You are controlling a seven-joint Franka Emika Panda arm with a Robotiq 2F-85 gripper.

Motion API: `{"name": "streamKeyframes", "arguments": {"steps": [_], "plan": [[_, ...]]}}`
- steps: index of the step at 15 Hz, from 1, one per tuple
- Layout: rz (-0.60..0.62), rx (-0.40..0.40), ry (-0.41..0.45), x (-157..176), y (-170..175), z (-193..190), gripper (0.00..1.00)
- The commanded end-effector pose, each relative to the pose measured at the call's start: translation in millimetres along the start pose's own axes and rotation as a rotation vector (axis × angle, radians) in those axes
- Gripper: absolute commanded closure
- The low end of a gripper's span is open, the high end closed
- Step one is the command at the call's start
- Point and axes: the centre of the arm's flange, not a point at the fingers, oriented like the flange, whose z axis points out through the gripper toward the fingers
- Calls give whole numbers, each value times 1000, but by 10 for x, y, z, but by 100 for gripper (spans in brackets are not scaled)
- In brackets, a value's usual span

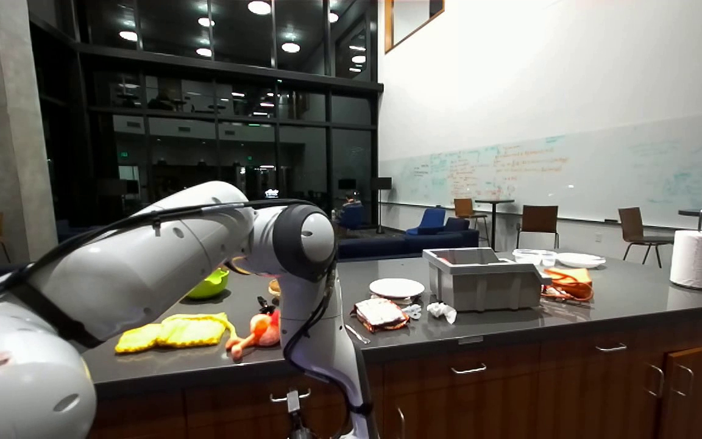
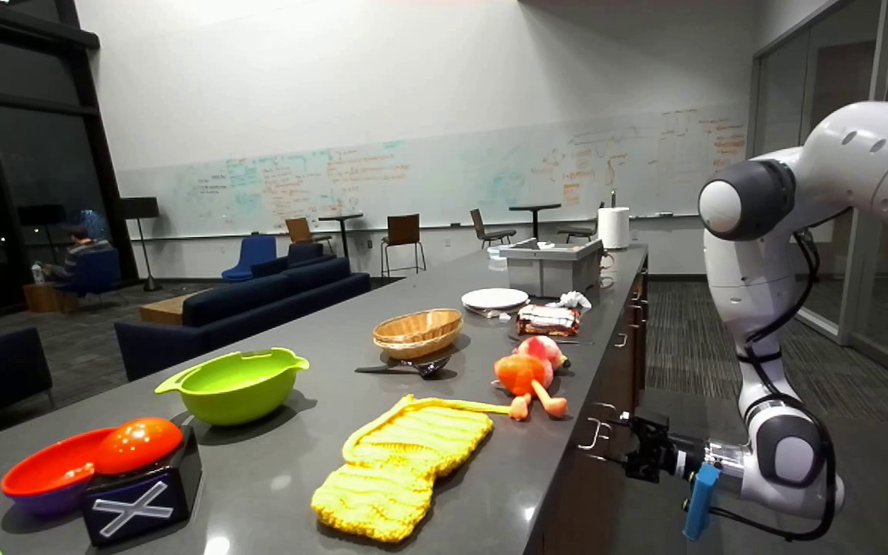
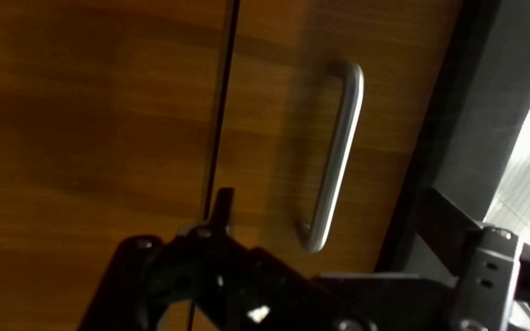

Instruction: Open the first left drawer

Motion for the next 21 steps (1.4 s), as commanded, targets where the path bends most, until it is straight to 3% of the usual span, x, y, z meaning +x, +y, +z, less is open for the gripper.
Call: {"name": "streamKeyframes", "arguments": {"steps": [1, 15, 17, 21], "plan": [[-27, -33, -4, -45, -74, 82, 0], [-68, -66, -30, 69, -198, 248, 0], [-69, -74, -32, 78, -197, 252, 26], [-69, -87, -37, 83, -177, 243, 56]]}}
